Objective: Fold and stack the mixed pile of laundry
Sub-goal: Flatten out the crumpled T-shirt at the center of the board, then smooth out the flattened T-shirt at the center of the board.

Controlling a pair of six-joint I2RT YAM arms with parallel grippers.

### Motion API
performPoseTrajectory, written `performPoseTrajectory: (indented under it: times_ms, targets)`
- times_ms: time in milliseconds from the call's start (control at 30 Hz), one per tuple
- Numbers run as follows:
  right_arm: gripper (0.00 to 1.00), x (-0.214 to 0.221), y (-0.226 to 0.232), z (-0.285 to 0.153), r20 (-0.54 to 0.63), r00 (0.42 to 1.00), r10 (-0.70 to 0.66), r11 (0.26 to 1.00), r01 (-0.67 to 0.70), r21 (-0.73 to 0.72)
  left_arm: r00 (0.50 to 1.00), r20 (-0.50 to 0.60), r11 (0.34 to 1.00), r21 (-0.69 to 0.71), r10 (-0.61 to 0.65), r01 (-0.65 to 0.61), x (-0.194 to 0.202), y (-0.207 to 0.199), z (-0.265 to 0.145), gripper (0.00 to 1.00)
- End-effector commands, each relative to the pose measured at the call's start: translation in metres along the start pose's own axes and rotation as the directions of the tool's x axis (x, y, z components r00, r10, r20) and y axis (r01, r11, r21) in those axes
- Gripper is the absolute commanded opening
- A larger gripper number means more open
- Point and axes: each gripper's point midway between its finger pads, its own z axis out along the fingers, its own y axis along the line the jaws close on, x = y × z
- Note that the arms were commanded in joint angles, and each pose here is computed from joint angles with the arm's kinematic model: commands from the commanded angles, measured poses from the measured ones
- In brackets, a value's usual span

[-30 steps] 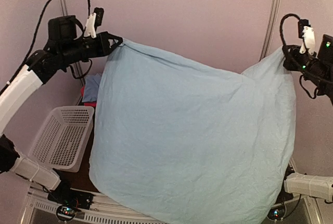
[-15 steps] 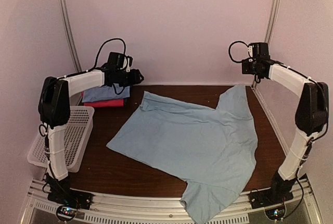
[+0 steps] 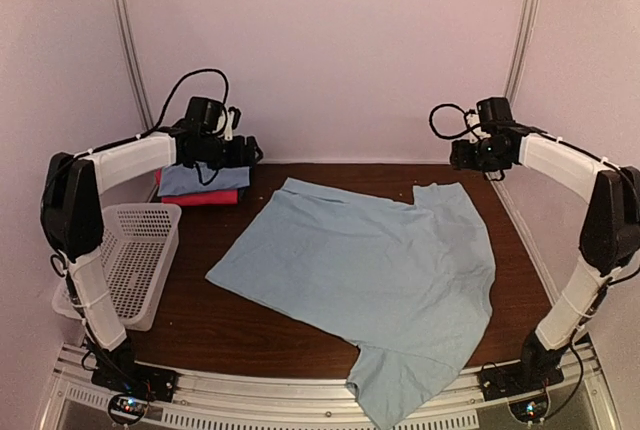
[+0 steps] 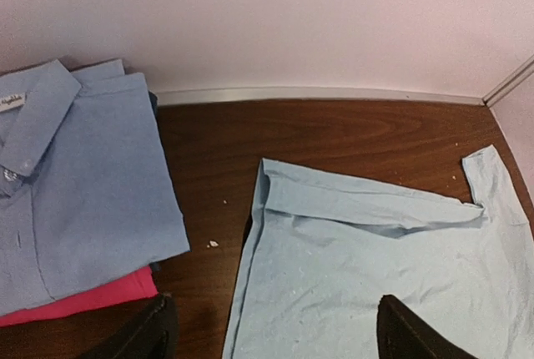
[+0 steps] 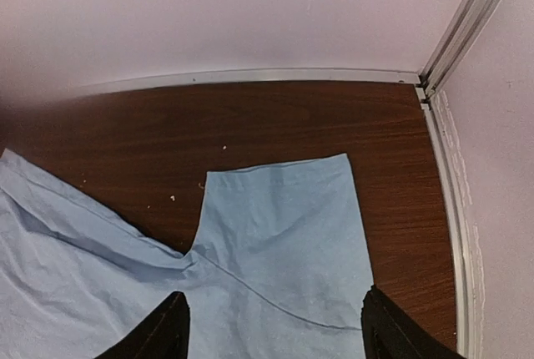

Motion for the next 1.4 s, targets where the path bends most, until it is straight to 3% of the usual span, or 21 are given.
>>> performPoseTrajectory:
  times_ms: [0,233,467,633,833,967,1033,1367]
  targets:
    - [0.69,0.055,0.018,0.01,-0.09,0.996,0.012,0.998,-0.017,-0.055,0.976,-0.173,0.991,0.058,0.129,-0.121,0.077,-0.029,0.015,0.8]
    - [0.57,0.123,-0.003,0.069,-0.276,0.961,0.01,0.997,0.011,0.077,0.925,-0.357,0.99,0.01,0.132,-0.137,0.164,-0.032,0.021,0.65]
    - [0.52,0.132,-0.015,0.122,-0.363,0.932,-0.025,0.986,0.084,0.146,0.893,-0.443,0.992,-0.058,0.072,-0.109,0.213,-0.008,0.001,0.61]
    - [0.48,0.119,-0.017,0.156,-0.382,0.922,-0.065,0.977,0.137,0.166,0.949,-0.302,0.992,-0.051,0.092,-0.112,0.166,-0.018,-0.002,0.62]
    - [0.48,0.098,-0.012,0.177,-0.384,0.918,-0.099,0.974,0.169,0.154,0.976,-0.184,0.991,-0.043,0.117,-0.127,0.077,-0.026,0.05,0.61]
    - [0.51,0.067,0.009,0.143,-0.292,0.951,-0.103,0.987,0.135,0.091,0.987,-0.143,0.996,-0.019,0.079,-0.082,0.035,-0.012,0.096,0.54]
    - [0.54,0.049,0.034,0.112,-0.217,0.97,-0.113,0.993,0.115,-0.006,0.989,-0.125,0.996,0.004,0.085,-0.085,0.021,-0.012,0.115,0.53]
    - [0.54,0.12,0.174,0.021,-0.17,0.939,-0.299,0.905,0.223,-0.361,0.989,-0.102,0.994,0.038,0.105,-0.102,0.032,-0.003,0.168,0.52]
